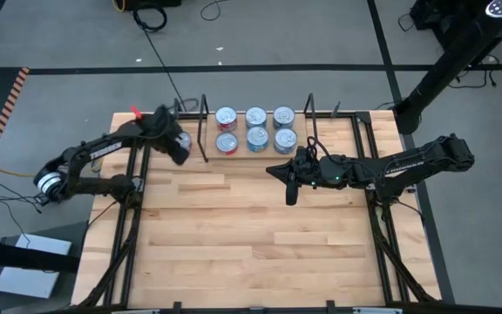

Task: Stack canned seafood by type on shelf
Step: Stack the red tuna can on top of the other red tuna can, then move the red tuna can to the center of the table

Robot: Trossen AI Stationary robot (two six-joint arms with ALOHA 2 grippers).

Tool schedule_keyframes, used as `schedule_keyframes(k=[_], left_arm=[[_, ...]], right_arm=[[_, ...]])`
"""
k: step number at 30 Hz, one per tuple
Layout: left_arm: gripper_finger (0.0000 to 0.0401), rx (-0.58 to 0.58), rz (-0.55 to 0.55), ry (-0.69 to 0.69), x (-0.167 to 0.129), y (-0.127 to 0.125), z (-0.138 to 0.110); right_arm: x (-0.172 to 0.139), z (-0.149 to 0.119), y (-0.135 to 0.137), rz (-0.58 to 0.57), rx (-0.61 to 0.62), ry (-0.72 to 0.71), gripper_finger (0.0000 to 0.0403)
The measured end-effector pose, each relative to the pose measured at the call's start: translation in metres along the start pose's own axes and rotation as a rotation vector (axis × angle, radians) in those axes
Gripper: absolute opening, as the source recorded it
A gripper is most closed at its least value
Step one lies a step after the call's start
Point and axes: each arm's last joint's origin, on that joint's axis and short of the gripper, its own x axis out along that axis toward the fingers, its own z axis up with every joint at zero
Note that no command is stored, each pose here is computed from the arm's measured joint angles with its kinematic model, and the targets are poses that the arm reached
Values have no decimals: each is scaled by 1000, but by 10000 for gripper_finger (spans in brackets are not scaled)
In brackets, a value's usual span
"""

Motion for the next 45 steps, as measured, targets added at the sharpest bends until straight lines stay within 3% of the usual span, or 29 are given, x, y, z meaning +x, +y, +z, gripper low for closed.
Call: schedule_keyframes(k=[5, 8, 18, 34, 45], left_arm=[[0, -249, 84, -102, -11, 12, 7], [0, -306, 68, -79, -2, 18, 9], [0, -266, 100, 88, 41, 26, 11], [0, -259, 108, 338, 12, 8, -22], [0, -174, 10, 401, 19, -22, -33]], right_arm=[[0, 0, 0, 0, 0, 0, 2], [0, 0, 0, -1, 0, 0, 2], [1, 1, -2, -7, 12, -2, 2], [1, 1, -2, -8, 8, -3, 2], [1, 1, -2, -8, -10, -3, 3]])
